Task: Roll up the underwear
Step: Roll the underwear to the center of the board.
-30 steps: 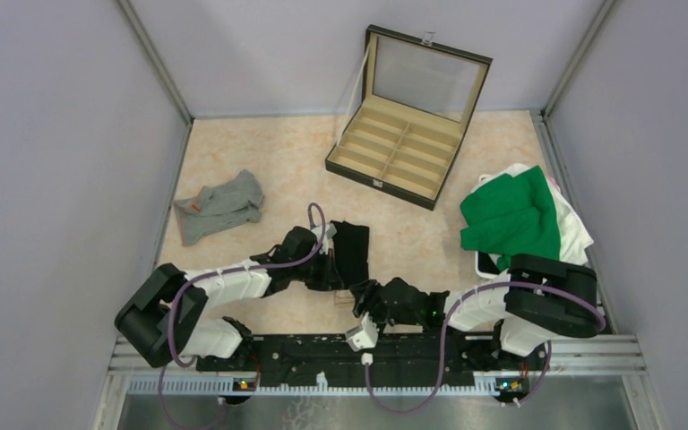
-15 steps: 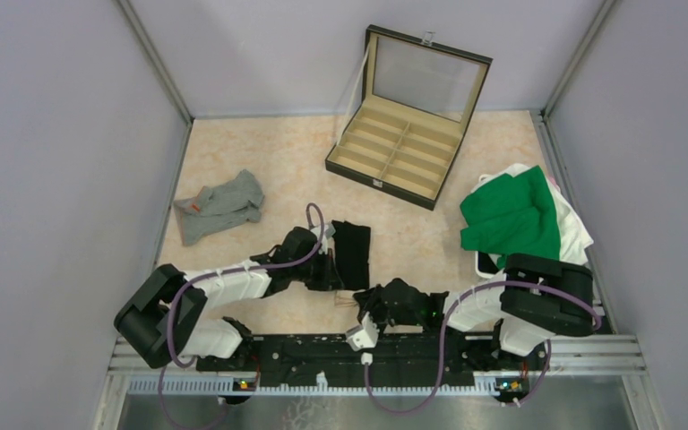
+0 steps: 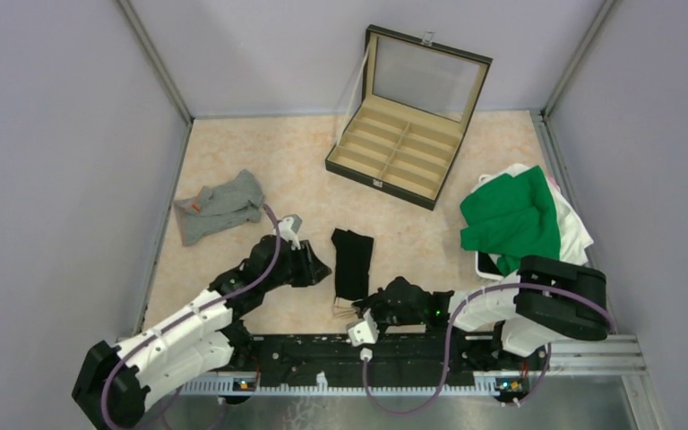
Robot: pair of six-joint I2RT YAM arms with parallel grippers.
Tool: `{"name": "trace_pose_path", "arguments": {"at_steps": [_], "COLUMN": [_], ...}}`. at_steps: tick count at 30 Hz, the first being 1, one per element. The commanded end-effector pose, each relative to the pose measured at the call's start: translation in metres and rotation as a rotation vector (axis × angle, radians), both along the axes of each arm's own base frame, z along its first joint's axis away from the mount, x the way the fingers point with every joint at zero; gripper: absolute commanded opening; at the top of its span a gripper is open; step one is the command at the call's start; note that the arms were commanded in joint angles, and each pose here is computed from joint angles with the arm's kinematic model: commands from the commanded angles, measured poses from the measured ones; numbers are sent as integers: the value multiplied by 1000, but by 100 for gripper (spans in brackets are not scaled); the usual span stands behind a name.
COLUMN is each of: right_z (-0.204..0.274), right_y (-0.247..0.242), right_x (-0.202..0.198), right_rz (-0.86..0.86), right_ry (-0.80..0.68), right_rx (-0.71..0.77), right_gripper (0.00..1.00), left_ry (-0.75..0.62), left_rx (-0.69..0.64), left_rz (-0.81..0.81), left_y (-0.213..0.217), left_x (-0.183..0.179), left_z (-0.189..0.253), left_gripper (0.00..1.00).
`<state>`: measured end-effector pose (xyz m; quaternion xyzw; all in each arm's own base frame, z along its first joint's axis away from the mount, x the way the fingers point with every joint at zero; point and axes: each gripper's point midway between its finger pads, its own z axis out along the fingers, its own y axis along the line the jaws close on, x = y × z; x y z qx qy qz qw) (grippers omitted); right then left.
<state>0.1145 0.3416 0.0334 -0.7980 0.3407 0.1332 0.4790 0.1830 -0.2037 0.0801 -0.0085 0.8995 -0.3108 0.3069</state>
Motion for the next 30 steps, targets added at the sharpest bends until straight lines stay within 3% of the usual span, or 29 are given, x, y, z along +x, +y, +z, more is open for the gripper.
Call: {"name": "trace_pose_path", "arguments": {"at_steps": [1,3,7,13,23,30], "right_z": [13,16,20,22,22,30], "right_y": [9,11,15,16,16,18], "right_x": [-13,-13,-13,-11,-13,-15], "right_rz": [8,5,-5,-30,-72,-135], "right_ry": [107,113,130,153,226,355], "right_rx": [76,91,118,128,142,190], "right_gripper": [0,0,0,0,0,2], "left_ry": [-139,-175,-134,-72,36,108], "left_rx": [-158,-223,-221,-213,-113,-68], "left_rz": [-103,-182,-265,-336,-312,-295], "left_y": [-18,-30,-39,-50,-38,-30], "left_x": [-5,-12,-20,-28,-36,-43], "left_z": [32,38,22,3,-37,-59], "left_gripper": [32,19,1,0,0,0]}}
